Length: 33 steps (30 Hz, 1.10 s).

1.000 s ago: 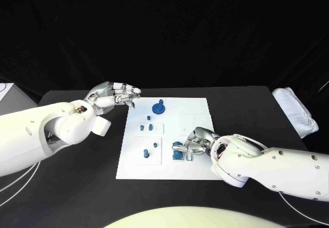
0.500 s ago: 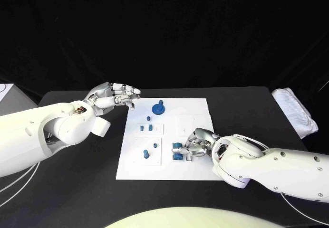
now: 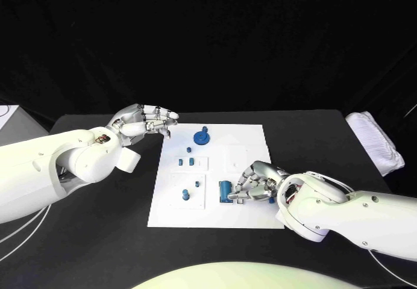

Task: Assemble the parts on the task board

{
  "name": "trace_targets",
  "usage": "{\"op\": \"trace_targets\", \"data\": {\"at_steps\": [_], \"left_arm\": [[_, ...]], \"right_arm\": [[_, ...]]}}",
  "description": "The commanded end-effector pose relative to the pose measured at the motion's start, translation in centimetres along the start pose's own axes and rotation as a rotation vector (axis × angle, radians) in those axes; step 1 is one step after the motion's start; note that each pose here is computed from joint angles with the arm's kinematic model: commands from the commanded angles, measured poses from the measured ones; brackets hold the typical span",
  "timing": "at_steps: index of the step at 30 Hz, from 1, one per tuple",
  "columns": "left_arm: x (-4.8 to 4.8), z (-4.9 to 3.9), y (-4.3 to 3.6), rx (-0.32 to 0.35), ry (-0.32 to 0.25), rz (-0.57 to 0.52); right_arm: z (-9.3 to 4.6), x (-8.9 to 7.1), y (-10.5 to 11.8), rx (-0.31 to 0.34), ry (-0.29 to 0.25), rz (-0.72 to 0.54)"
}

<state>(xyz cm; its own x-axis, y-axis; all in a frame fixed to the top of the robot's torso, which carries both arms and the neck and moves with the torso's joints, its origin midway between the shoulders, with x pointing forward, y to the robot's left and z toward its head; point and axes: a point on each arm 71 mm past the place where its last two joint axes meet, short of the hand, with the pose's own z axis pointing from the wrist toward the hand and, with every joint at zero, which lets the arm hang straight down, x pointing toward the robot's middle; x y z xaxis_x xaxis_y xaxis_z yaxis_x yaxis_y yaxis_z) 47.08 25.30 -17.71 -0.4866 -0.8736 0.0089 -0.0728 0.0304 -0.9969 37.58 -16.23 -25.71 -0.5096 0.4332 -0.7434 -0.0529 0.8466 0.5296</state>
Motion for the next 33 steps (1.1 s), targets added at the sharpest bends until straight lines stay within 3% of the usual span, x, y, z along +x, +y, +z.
{"op": "trace_targets", "data": {"at_steps": [1, 12, 25, 33], "left_arm": [[0.21, 0.05, -0.07, 0.004, 0.016, -0.009], [0.23, 0.11, -0.04, 0.003, 0.017, -0.009], [0.21, 0.09, -0.04, 0.003, 0.017, -0.008], [0.22, 0.12, -0.03, 0.002, 0.018, -0.009]], "right_arm": [[-0.14, 0.15, 0.38, -0.061, 0.006, -0.007], [0.13, 0.65, 0.17, -0.042, 0.023, -0.036], [0.6, 0.38, 0.06, 0.003, -0.065, -0.064], [0.63, 0.51, 0.01, 0.0, -0.045, -0.061]]}}
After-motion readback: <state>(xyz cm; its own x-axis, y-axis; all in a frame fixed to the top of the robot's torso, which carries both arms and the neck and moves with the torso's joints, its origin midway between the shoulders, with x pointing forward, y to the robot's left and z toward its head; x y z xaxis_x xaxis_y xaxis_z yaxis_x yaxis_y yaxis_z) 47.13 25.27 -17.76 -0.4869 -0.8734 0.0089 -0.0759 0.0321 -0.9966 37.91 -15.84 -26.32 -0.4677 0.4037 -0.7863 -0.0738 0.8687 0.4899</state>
